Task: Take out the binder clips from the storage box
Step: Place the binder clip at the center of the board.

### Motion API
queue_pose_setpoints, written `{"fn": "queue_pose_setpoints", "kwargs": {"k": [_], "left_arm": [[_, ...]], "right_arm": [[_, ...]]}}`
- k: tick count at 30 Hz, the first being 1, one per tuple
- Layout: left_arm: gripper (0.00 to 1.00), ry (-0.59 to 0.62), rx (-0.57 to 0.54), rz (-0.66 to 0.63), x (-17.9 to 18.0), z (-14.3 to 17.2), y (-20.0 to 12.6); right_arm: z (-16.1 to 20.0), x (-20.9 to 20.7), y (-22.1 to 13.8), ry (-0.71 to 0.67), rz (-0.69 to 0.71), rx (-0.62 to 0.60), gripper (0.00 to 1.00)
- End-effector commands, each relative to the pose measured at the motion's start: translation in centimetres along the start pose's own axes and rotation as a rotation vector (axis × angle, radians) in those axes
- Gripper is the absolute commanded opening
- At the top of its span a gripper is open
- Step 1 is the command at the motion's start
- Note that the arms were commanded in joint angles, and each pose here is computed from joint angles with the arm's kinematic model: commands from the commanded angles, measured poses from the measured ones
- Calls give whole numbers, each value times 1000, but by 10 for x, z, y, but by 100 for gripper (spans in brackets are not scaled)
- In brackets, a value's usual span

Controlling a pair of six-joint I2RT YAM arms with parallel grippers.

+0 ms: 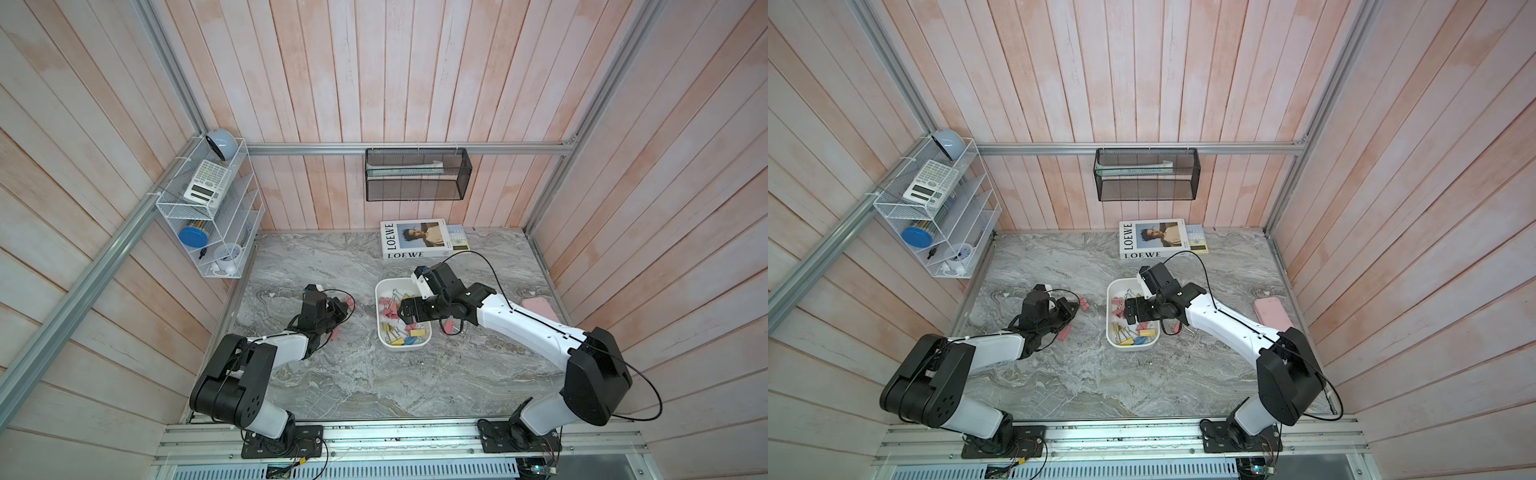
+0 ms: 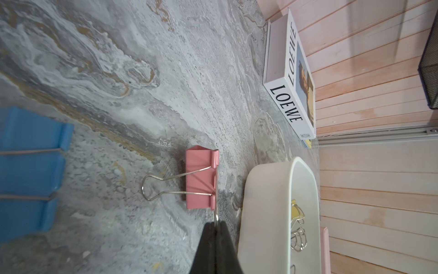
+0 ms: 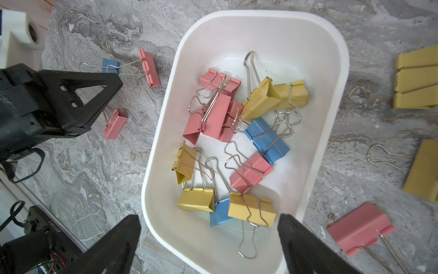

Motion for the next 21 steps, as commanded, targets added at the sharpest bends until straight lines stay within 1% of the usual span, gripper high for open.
{"fn": "queue_pose_setpoints", "kwargs": {"k": [1,2,4,5,6,8,9,10,11,14,19,21], "left_arm": [[14,-17,26,-11,15,11,0],[25,-16,29,-15,16,12,-1],[41,-10,31,-19,15,11,-4],[56,-5,33,-20,13,10,-7],[65,3,36,-27,11,9,-10],[74,22,29,-32,5,5,-17],[77,31,23,-38,2,2,-22],[80,38,15,-40,-1,-1,-26],[84,49,7,-45,-5,-4,-31],[99,74,-30,-58,-15,-15,-47],[100,101,-71,-52,-30,-26,-69],[100,105,-80,-49,-35,-29,-75]], "right_arm": [[-1,4,5,-31,30,17,98],[-1,5,8,-33,35,29,98],[0,6,13,-35,34,50,98],[1,6,16,-38,35,58,96],[2,5,18,-37,38,66,92],[3,4,22,-38,44,79,84],[4,3,24,-37,52,89,78],[5,1,26,-35,65,97,75],[5,-2,28,-33,80,102,73],[9,-9,35,-35,126,139,65],[14,-17,48,-69,187,232,60],[16,-20,53,-88,207,273,53]]}}
Point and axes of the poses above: each gripper's point midway between its finger pads, its own y axis out along the fingers, its own x axis along the line the jaws close on, z = x × y, the point moved 2 cm from there along -y, back along the fingers, and after that the axes turned 3 degrees about y, right-handed, at the moved point
